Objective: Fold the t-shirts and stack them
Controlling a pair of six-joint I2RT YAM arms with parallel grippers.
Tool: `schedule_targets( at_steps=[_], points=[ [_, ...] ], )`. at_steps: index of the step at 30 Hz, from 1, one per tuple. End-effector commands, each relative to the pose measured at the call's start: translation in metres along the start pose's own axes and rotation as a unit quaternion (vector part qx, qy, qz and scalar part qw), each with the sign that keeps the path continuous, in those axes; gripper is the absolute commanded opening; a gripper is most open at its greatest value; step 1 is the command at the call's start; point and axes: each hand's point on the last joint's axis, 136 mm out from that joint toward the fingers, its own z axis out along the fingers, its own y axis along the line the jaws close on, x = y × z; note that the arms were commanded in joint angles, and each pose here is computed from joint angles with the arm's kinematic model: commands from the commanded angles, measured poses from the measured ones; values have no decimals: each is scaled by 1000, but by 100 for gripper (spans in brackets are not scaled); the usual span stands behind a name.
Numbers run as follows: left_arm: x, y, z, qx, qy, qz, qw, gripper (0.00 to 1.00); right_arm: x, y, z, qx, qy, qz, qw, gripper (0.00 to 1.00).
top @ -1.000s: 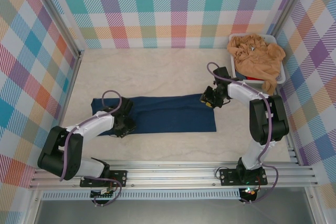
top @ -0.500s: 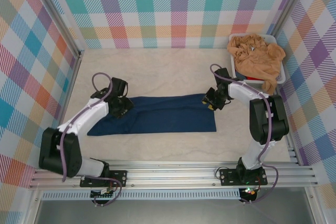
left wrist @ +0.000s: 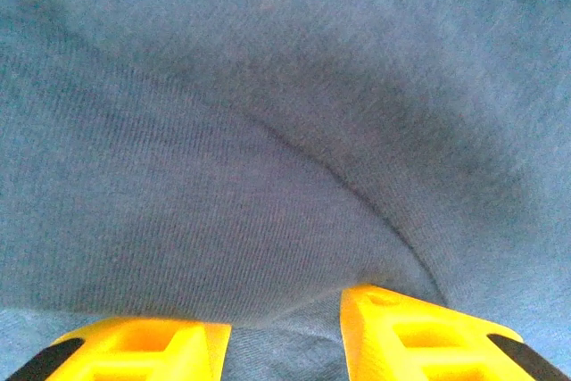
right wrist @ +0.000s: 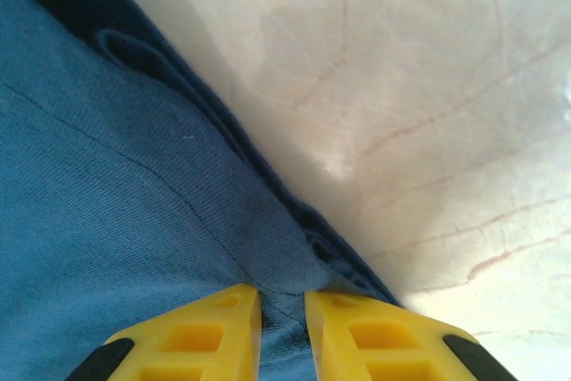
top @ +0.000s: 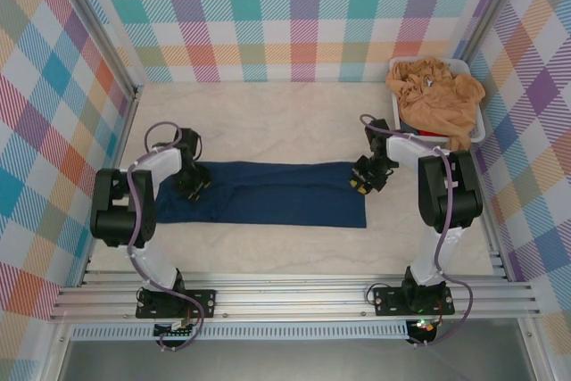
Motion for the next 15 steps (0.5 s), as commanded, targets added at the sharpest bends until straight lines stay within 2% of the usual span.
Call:
schedule_targets(
  at_steps=[1, 5, 8, 11, 15],
  points=[
    [-16, -18, 29, -14, 17, 21, 1000, 40, 36, -54, 16, 94, 60, 33, 993, 21],
    [-42, -72, 44, 8, 28, 29, 999, 42, 64, -62, 15, 99, 77, 50, 991, 22],
    [-52, -135, 51, 64, 40, 50, 996, 42, 98, -58, 17, 115, 84, 25, 990, 22],
    [-45, -204, 51, 132, 49, 83, 987, 42, 142, -49, 26, 144, 96, -23, 985, 22],
    [-14, -281, 61, 205, 72, 102, 971, 40, 189, -36, 48, 149, 121, -58, 980, 22]
  ],
)
